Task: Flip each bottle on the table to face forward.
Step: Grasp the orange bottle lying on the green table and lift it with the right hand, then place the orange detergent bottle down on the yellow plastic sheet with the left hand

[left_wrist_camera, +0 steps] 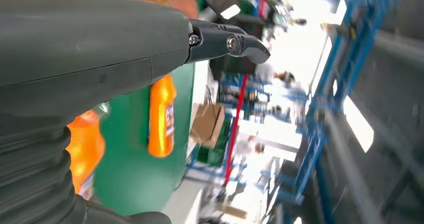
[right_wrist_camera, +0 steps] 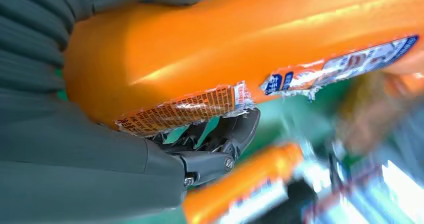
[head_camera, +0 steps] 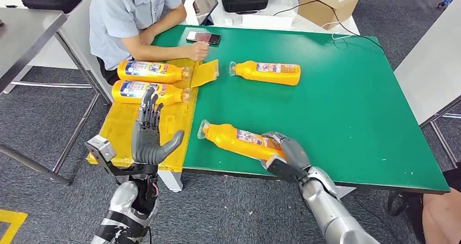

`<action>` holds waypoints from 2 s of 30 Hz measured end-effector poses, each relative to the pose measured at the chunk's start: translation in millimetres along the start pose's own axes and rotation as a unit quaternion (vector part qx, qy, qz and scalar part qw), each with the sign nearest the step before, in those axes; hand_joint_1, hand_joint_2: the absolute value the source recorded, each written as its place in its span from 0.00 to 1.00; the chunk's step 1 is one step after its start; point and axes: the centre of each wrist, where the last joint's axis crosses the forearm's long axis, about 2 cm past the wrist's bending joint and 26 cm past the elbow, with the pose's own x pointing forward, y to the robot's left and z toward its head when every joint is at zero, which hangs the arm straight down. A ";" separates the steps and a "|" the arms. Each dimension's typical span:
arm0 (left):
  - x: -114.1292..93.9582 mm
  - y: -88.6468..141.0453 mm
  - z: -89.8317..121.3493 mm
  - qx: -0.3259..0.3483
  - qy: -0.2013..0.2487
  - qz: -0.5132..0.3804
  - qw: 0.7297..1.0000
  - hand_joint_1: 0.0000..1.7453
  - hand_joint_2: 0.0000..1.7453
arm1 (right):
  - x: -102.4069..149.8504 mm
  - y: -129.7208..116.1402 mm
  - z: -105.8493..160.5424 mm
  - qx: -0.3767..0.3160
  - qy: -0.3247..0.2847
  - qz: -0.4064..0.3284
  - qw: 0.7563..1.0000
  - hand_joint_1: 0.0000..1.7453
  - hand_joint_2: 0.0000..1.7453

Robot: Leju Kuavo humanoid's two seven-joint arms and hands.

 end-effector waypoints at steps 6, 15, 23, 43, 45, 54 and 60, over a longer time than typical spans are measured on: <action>-2.3 -2.2 16.8 0.070 0.030 0.065 0.995 0.00 1.00 | 53.8 25.5 8.8 -0.165 -0.061 -0.065 0.982 1.00 1.00; -1.7 -8.4 31.6 0.082 0.033 0.117 0.989 0.00 1.00 | 108.9 20.4 14.1 -0.281 -0.123 -0.097 0.947 1.00 1.00; -5.0 -17.3 46.3 0.048 0.013 0.118 0.992 0.00 1.00 | 128.9 17.5 17.2 -0.334 -0.139 -0.102 0.926 1.00 1.00; -12.8 -33.2 51.4 -0.141 0.044 0.217 0.965 0.00 1.00 | 137.2 106.1 -12.1 -0.021 -0.189 -0.049 0.981 1.00 1.00; -14.2 -30.6 51.3 -0.144 0.050 0.223 0.963 0.00 1.00 | 135.8 108.4 -13.3 -0.013 -0.189 -0.047 0.981 1.00 1.00; -16.7 -26.1 53.6 -0.140 0.059 0.224 0.963 0.00 1.00 | 133.2 112.4 -12.8 -0.003 -0.182 -0.046 0.982 1.00 1.00; -18.2 -25.4 50.6 -0.141 0.068 0.244 0.957 0.00 1.00 | 135.2 114.9 -12.5 -0.015 -0.185 -0.038 0.982 1.00 1.00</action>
